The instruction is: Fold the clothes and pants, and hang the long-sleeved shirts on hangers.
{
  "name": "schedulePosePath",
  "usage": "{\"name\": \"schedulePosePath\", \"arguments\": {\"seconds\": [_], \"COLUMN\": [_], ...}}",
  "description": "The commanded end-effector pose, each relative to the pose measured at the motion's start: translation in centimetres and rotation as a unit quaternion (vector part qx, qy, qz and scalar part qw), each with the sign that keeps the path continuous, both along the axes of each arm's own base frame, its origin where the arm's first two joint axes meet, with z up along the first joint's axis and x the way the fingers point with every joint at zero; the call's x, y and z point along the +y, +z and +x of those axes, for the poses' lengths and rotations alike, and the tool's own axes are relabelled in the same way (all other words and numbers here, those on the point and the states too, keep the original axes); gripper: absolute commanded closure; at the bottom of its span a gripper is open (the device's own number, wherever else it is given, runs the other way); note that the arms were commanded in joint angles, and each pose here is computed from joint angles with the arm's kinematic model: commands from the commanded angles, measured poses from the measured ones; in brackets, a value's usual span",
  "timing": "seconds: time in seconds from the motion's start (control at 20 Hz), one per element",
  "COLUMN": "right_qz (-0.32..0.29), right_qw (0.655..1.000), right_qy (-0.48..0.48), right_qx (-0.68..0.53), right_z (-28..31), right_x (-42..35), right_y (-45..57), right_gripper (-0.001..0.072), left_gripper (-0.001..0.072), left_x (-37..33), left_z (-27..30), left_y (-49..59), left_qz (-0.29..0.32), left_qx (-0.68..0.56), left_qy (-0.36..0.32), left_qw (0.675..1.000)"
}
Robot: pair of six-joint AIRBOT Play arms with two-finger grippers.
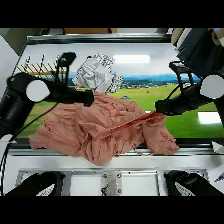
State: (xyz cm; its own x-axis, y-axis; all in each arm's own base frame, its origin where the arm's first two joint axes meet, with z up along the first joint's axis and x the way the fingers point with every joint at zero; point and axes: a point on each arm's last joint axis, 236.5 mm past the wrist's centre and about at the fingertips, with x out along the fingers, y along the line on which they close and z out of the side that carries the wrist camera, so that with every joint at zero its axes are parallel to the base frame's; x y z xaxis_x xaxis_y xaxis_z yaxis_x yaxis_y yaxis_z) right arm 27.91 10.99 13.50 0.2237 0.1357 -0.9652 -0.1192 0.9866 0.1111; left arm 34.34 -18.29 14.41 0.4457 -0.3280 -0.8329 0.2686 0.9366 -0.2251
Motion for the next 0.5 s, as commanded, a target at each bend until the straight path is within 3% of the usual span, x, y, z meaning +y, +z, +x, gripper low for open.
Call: {"name": "schedulePosePath", "arguments": {"seconds": [0.0,0.2,0.45], "right_qz": [0.0,0.0,0.0], "right_qw": [1.0,1.0,1.0], "right_qy": [0.001,0.001,0.001], "right_qx": [0.001,0.001,0.002], "right_z": [-0.1,-0.1,-0.1], "right_x": [0.0,0.0,0.0], "right_y": [0.0,0.0,0.0], "right_gripper": [0.0704,0.0704,0.0704], "left_gripper": [0.0012,0.0012,0.0012], "left_x": [4.6,13.3,19.6], "left_z": [4.0,8.5,13.9], "left_y": [1.8,-2.5,-9.7], "left_qz": [0.013,0.163,0.261], "left_qx": [-0.051,-0.051,-0.032], "left_qy": [0.049,0.11,0.127], "left_qw": [0.997,0.979,0.956]}}
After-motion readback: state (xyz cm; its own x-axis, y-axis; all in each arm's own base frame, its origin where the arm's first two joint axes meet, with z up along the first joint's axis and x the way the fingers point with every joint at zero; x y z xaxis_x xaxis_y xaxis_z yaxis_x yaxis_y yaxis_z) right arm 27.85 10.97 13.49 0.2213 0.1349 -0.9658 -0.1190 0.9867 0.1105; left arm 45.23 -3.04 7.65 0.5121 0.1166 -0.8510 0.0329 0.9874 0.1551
